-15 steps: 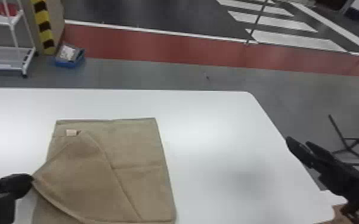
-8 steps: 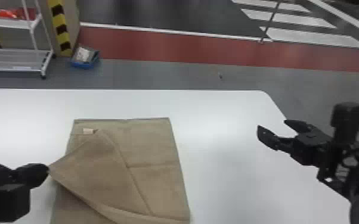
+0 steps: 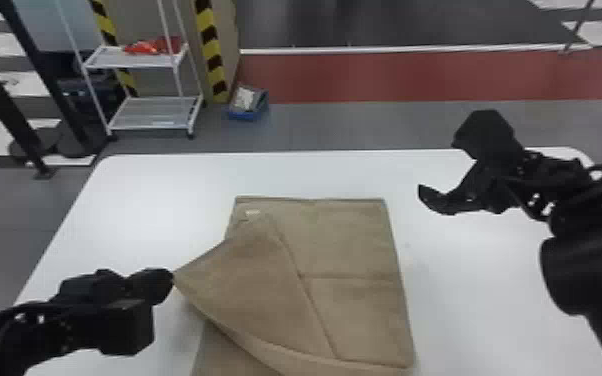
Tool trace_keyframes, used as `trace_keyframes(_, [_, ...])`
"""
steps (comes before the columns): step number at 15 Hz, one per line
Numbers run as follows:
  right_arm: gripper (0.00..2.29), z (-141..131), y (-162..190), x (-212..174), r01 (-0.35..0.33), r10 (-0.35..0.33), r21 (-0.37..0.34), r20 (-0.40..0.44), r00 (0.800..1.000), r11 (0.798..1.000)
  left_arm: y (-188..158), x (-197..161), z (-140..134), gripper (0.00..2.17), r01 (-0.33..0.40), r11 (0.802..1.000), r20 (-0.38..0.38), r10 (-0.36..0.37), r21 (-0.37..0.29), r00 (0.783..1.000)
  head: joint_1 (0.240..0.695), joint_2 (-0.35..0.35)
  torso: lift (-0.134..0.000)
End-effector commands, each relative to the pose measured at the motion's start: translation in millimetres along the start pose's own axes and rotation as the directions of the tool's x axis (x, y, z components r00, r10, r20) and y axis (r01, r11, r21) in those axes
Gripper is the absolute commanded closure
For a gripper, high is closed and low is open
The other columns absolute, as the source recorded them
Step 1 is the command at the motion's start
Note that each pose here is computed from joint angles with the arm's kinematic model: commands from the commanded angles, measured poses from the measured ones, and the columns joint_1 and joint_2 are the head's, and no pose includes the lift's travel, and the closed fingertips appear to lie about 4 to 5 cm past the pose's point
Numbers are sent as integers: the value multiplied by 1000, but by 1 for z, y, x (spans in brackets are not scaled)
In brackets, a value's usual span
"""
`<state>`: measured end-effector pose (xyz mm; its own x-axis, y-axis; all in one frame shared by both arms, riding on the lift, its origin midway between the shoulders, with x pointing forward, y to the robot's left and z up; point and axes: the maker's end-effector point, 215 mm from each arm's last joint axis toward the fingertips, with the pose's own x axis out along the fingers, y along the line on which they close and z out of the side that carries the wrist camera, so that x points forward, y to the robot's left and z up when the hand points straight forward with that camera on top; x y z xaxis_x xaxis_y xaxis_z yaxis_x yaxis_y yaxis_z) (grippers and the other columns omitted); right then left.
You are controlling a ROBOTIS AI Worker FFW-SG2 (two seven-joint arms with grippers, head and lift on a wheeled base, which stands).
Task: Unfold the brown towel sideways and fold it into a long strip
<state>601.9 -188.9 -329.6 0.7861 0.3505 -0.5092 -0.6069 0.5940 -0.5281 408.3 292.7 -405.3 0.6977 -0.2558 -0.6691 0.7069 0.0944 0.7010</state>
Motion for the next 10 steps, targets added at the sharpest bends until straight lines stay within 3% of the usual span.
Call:
trace_keyframes(1, [83,26,8,31,-58,54,-218,-25,998,974,-6,-4,-3,1791,1,1000,-14,-1,-14,1000,695,110,-125])
trace_keyframes(2, [87,34,20,40,-105,98,-301,-39,994,948,-9,-6,-4,1791,1,1000,-24,-2,-25,1000,695,126,-125])
trace_keyframes(4, [97,31,37,56,-187,150,-448,-118,982,874,-15,-10,-5,1791,2,999,-37,-3,-37,999,695,156,-125])
trace_keyframes(5, [100,27,41,62,-218,158,-524,-158,975,824,-16,-11,-5,1791,0,999,-42,-2,-42,999,695,168,-125])
trace_keyframes(6, [100,18,46,70,-251,149,-607,-214,965,754,-18,-11,-5,1791,2,999,-47,-4,-47,999,695,185,-125])
trace_keyframes(7, [117,13,47,77,-282,144,-653,-258,956,703,-19,-11,-6,1791,1,999,-49,-3,-51,999,695,189,-125])
trace_keyframes(8, [127,12,46,81,-305,149,-663,-283,947,684,-21,-11,-6,1791,3,998,-49,-6,-58,999,695,190,-125])
trace_keyframes(10, [147,5,46,88,-345,132,-708,-338,932,616,-25,-11,-6,1791,4,997,-54,-8,-72,999,695,188,-125])
